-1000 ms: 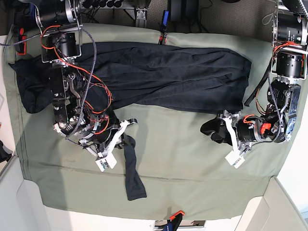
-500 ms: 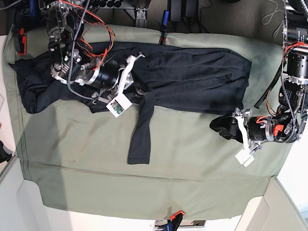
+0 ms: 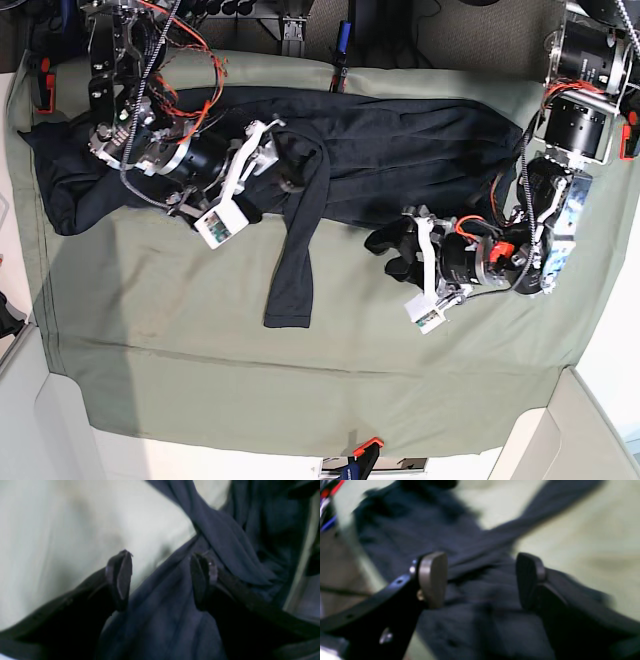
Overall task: Fold the T-shirt properly
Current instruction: 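Lay the sleeve across the shirt body with both grippers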
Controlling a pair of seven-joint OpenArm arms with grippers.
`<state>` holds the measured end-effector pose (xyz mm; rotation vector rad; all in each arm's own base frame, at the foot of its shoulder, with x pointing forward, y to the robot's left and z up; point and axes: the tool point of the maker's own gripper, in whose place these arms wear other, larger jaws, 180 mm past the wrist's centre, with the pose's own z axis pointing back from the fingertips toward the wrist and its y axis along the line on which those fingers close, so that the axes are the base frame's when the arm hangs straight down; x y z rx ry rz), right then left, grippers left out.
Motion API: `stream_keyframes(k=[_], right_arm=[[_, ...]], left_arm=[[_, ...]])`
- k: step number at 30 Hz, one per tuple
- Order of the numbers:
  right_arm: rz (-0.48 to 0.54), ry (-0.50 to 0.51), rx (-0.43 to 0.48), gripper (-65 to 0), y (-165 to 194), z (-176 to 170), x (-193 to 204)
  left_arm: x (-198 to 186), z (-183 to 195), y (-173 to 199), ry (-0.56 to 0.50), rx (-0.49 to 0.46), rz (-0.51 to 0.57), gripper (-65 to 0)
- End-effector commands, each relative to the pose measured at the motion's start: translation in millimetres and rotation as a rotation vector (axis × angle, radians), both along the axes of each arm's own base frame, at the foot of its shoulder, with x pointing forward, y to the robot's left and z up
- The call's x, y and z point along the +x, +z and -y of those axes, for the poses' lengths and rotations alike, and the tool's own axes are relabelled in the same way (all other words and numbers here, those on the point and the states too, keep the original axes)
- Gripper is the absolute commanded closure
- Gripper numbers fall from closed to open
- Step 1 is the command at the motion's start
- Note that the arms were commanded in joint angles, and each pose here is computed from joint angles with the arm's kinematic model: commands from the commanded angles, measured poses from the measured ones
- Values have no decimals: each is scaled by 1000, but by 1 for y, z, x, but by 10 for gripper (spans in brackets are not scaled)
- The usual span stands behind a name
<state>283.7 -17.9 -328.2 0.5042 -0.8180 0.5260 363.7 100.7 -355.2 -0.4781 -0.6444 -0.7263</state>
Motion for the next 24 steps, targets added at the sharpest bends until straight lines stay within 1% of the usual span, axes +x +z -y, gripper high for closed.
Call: stream_keyframes(k=[1, 3, 7, 9, 11, 14, 16, 19, 24], right_arm=[[57, -49, 24, -424, 16, 12, 14], [67, -150, 21, -424, 19, 43, 25], [91, -357, 40, -424, 30, 112, 37], [99, -440, 48, -424, 33, 142, 37], [96, -495, 54, -424, 34, 165, 32], [81, -540, 56, -424, 31, 185, 21], [66, -545, 48, -424, 28, 191, 14], [41, -547, 29, -424, 20, 195, 5], [26, -548, 26, -424, 16, 196, 1]], left_arm=[[16, 5, 19, -5, -19, 78, -395], [22, 19, 19, -11, -18, 118, -395], [31, 50, 15, -17, -48, 133, -395], [39, 65, 8, -9, -58, 135, -395], [49, 80, 2, 1, -75, 134, -395], [64, 98, -3, 17, -107, 133, -395], [76, 102, -4, 58, -119, 130, -395], [84, 102, -8, 90, -112, 111, -395], [84, 95, -27, 127, -29, 105, -395]])
